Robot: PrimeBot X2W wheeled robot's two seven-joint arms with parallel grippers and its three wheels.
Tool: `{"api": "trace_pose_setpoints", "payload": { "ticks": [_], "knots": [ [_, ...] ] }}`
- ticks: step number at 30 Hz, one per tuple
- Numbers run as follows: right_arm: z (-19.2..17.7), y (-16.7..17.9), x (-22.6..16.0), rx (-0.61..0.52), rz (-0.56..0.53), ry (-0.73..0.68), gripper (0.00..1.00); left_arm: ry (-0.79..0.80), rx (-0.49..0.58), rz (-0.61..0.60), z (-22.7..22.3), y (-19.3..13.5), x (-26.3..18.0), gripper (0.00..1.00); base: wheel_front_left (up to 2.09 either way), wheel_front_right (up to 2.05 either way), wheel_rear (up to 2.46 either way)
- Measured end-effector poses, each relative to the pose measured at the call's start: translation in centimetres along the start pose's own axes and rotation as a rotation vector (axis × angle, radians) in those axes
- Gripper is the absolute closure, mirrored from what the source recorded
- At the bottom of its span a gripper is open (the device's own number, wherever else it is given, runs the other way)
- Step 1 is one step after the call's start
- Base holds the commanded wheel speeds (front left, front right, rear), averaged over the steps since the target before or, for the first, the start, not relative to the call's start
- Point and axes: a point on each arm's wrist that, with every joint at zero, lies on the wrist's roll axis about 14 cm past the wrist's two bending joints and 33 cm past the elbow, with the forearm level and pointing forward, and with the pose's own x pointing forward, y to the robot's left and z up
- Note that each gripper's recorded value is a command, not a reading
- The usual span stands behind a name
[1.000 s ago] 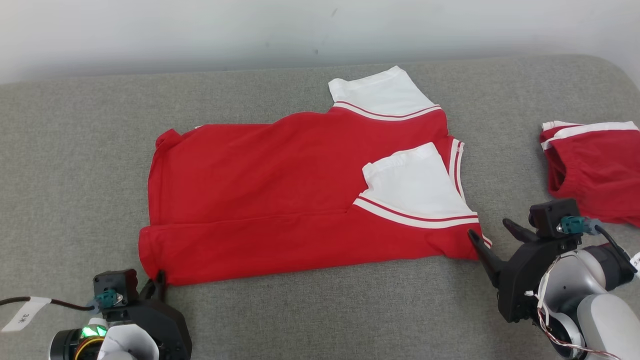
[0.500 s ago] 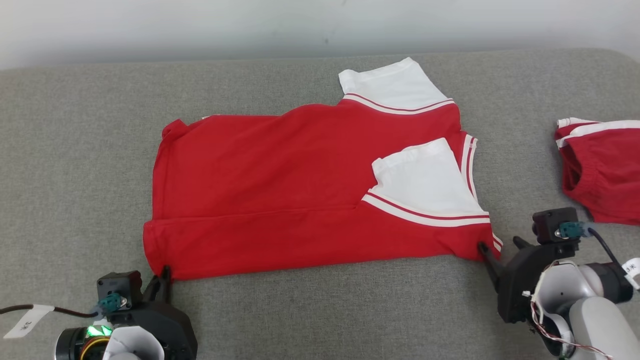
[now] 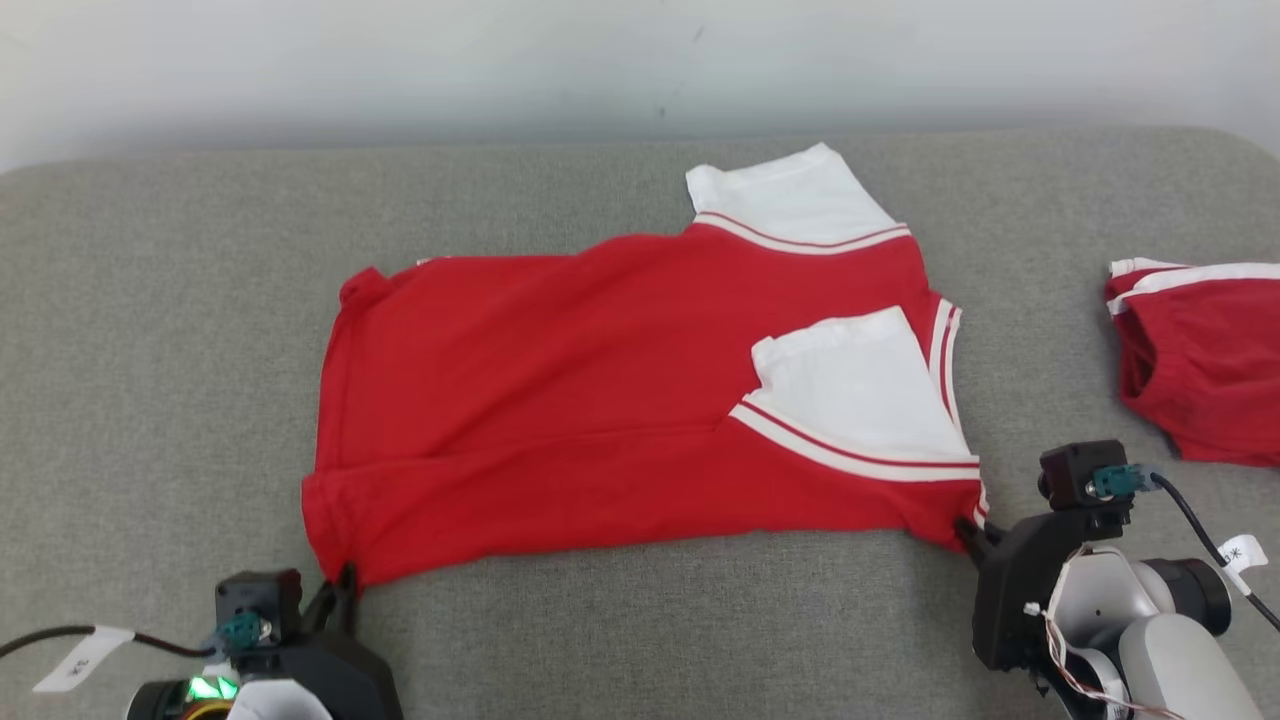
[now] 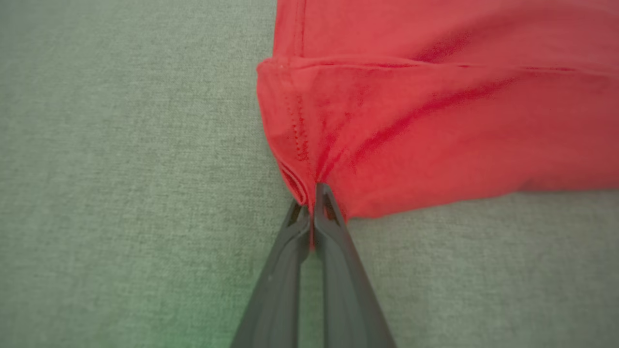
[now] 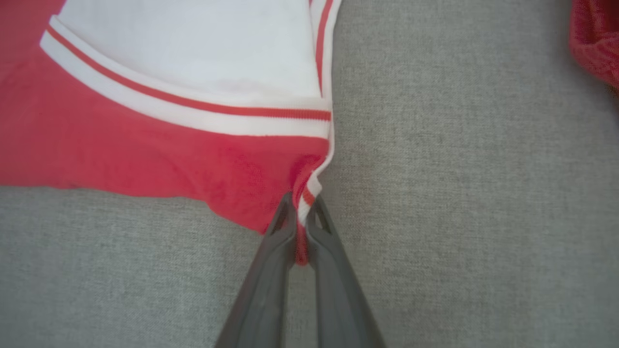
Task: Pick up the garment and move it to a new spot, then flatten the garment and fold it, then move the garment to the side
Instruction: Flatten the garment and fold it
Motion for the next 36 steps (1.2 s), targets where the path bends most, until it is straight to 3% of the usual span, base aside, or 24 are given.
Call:
{"api": "trace_pose_setpoints", "payload": {
  "ticks": [16, 23, 30, 31, 32, 33, 36],
  "knots": [
    [-4.3, -0.1, -7.8, 0.043, 0.006, 0.078, 1.00, 0.078, 0.031, -0.004, -2.6, 0.8, -4.8, 1.00, 0.00, 0.00, 0.00],
    [-6.6, 1.6, -9.3, 0.099, 0.039, 0.115, 1.00, 0.133, 0.016, -0.007, -4.4, 0.3, -6.5, 1.00, 0.00, 0.00, 0.00],
    [-7.4, 1.1, -9.4, 0.097, 0.012, 0.125, 1.00, 0.148, 0.027, 0.034, -4.7, 1.1, -7.1, 1.00, 0.00, 0.00, 0.00],
    [-7.3, 1.0, -9.3, 0.098, 0.009, 0.118, 0.96, 0.145, 0.028, 0.037, -4.6, 1.2, -7.1, 1.00, 0.00, 0.00, 0.00],
    [-7.3, 1.1, -9.3, 0.098, 0.010, 0.116, 0.63, 0.146, 0.023, 0.034, -4.5, 1.2, -7.1, 1.00, 0.00, 0.00, 0.00],
    [-7.4, 1.4, -9.2, 0.113, 0.018, 0.114, 0.00, 0.134, 0.017, 0.033, -4.3, 1.1, -7.2, 0.00, 0.00, 0.00, 0.00],
    [-7.2, 1.5, -9.1, 0.120, 0.022, 0.107, 0.00, 0.127, 0.003, 0.036, -4.2, 1.1, -7.2, 0.00, 0.00, 0.00, 0.00]
  ]
}}
